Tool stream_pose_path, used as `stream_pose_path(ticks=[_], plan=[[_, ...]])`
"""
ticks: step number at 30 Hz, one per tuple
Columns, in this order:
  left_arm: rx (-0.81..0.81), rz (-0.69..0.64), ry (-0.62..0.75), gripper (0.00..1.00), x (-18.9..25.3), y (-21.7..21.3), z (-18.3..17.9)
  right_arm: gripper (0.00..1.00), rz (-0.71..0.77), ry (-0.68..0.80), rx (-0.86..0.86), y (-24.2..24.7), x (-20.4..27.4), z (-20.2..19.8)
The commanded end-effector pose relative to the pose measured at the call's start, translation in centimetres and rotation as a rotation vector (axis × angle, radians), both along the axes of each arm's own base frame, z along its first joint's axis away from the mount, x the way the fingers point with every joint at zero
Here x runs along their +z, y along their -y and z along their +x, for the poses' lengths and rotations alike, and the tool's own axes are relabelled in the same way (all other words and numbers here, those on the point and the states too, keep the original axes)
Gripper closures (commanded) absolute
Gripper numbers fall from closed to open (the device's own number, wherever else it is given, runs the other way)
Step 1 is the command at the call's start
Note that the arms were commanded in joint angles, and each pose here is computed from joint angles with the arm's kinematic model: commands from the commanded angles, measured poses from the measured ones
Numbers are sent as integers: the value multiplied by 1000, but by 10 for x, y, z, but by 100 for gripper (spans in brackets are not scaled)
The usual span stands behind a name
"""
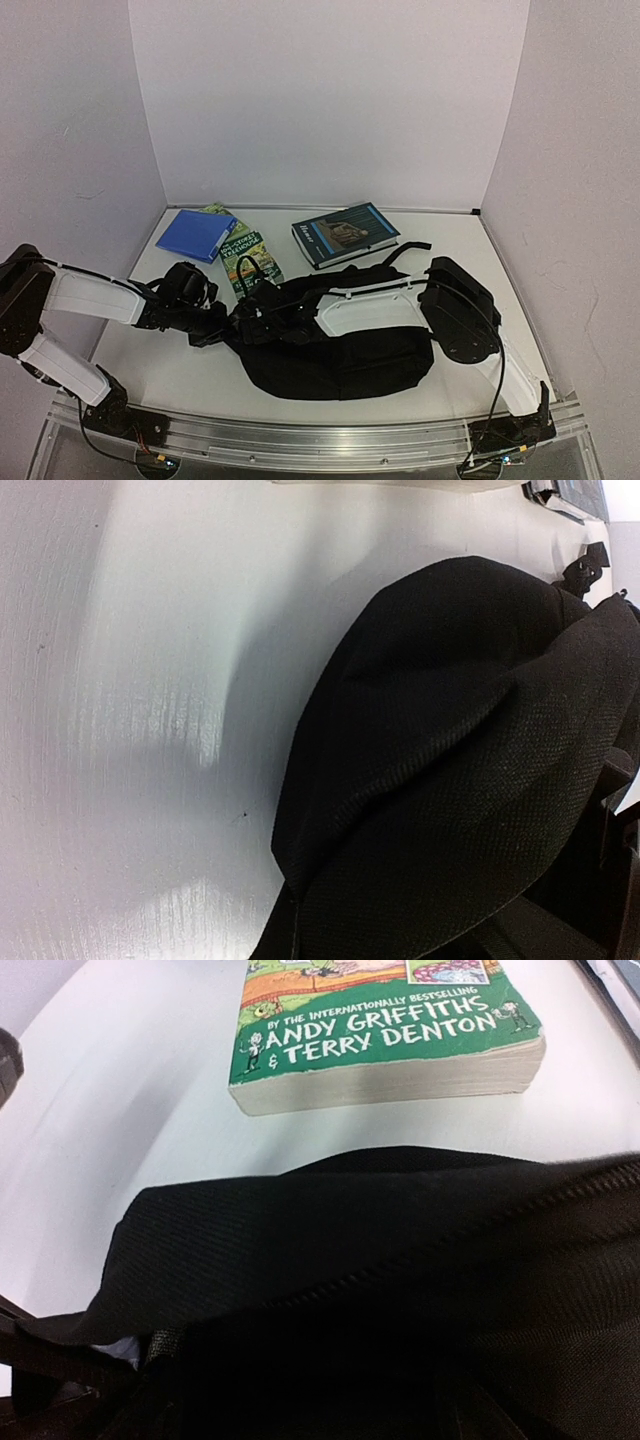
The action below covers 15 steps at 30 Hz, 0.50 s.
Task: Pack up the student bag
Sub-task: Unzip the student bag at the center of the board.
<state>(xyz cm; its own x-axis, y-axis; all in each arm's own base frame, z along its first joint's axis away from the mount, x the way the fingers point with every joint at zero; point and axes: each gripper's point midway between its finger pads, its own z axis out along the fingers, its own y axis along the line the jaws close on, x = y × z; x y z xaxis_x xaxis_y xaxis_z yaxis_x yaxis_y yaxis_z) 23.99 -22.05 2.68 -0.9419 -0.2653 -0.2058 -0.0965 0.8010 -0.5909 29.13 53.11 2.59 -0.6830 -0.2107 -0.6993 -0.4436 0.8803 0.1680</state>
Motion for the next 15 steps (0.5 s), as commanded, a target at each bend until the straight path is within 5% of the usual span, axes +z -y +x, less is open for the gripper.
stream_pose_path(ticks=[1,7,15], plan=[[-5,-11,-22,100,-2,-2,-7,12,-386,-112,-22,73,-95,-4],[1,-39,-5,100,3,0,-5,18,-479,-135,-63,89,-117,-6],[20,-52,-3,100,6,-2,-8,64,-541,-105,-166,117,-110,2]])
